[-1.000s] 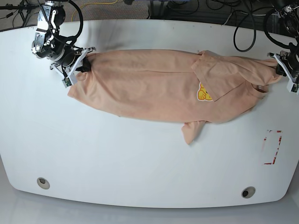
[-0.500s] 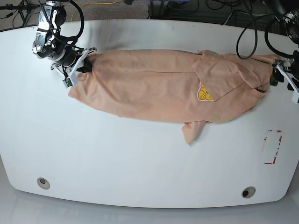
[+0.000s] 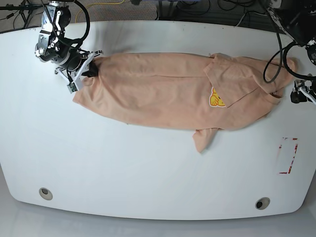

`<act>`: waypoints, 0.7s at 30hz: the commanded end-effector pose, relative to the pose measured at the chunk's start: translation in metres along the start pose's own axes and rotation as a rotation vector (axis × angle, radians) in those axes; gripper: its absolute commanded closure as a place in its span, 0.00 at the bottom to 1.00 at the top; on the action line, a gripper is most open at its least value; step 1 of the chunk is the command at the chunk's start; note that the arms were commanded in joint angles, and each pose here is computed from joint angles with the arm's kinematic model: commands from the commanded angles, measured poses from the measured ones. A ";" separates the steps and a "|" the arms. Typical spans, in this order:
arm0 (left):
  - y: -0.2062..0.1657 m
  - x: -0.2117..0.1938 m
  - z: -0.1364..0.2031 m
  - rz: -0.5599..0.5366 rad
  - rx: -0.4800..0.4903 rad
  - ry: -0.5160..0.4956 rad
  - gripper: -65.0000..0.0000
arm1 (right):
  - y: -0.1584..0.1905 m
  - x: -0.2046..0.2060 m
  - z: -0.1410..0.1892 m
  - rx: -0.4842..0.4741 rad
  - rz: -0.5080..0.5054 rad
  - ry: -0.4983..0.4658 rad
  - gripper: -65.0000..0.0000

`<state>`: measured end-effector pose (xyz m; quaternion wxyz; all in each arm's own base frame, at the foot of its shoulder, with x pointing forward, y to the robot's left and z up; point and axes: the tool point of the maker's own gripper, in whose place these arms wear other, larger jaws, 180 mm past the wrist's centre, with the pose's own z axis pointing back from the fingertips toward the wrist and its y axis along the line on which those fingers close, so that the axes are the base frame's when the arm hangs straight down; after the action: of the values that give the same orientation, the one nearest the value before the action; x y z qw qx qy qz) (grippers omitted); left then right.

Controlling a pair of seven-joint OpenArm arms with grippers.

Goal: Fold the T-shirt properly
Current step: 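Release the shirt end with the left gripper and regrasp it nearer the patch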

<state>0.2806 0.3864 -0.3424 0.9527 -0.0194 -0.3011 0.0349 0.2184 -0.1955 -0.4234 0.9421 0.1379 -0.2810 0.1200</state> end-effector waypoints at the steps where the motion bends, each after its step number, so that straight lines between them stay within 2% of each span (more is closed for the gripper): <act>1: 0.000 0.016 -0.008 -0.014 -0.012 -0.029 0.36 | -0.005 -0.002 0.002 -0.020 0.021 0.025 1.00; 13: -0.030 -0.004 -0.057 0.039 -0.152 0.025 0.36 | -0.006 -0.001 0.003 -0.022 0.019 0.022 1.00; 21: -0.038 -0.012 -0.073 0.096 -0.200 0.051 0.36 | -0.006 -0.001 0.003 -0.021 0.019 0.021 1.00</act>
<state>0.3145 0.3417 -0.4087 0.9482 -0.1346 -0.2831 0.0518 0.2186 -0.1959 -0.4233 0.9425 0.1372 -0.2801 0.1200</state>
